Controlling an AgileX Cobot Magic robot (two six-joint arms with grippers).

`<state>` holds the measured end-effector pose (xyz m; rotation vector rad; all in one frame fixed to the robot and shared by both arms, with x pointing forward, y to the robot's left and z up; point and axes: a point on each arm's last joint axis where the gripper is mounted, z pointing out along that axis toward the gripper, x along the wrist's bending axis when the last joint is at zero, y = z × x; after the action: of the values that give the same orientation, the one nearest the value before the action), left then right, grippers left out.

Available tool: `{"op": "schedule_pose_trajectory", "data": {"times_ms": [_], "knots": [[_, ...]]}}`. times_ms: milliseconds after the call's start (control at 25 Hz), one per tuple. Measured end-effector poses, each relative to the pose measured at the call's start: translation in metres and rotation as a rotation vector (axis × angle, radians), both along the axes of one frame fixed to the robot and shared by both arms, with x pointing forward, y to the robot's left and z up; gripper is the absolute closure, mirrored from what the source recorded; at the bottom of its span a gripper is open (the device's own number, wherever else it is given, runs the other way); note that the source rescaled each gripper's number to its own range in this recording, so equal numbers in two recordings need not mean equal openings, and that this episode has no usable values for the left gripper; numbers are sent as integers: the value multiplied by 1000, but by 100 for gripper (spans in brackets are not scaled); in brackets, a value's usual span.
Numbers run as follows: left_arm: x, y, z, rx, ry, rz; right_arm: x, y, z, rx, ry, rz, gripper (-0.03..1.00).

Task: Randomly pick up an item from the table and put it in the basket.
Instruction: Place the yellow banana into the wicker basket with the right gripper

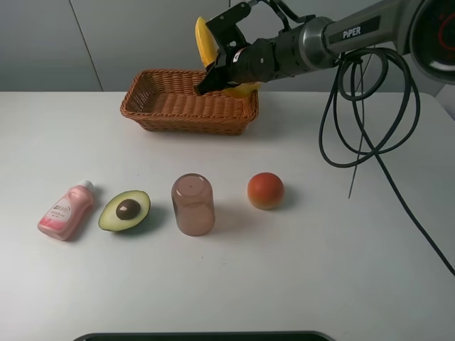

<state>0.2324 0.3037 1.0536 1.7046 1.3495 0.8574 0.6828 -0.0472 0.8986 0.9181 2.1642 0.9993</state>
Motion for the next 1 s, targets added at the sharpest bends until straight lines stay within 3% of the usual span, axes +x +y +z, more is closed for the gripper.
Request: {"op": "schedule_pose_trajectory", "data": {"times_ms": [400, 1000], "knots": [[0, 0, 0, -1, 0, 1, -16, 18, -10, -52, 72, 56, 97], [0, 0, 0, -1, 0, 1, -20, 19, -18, -75, 125, 60, 97]]}}
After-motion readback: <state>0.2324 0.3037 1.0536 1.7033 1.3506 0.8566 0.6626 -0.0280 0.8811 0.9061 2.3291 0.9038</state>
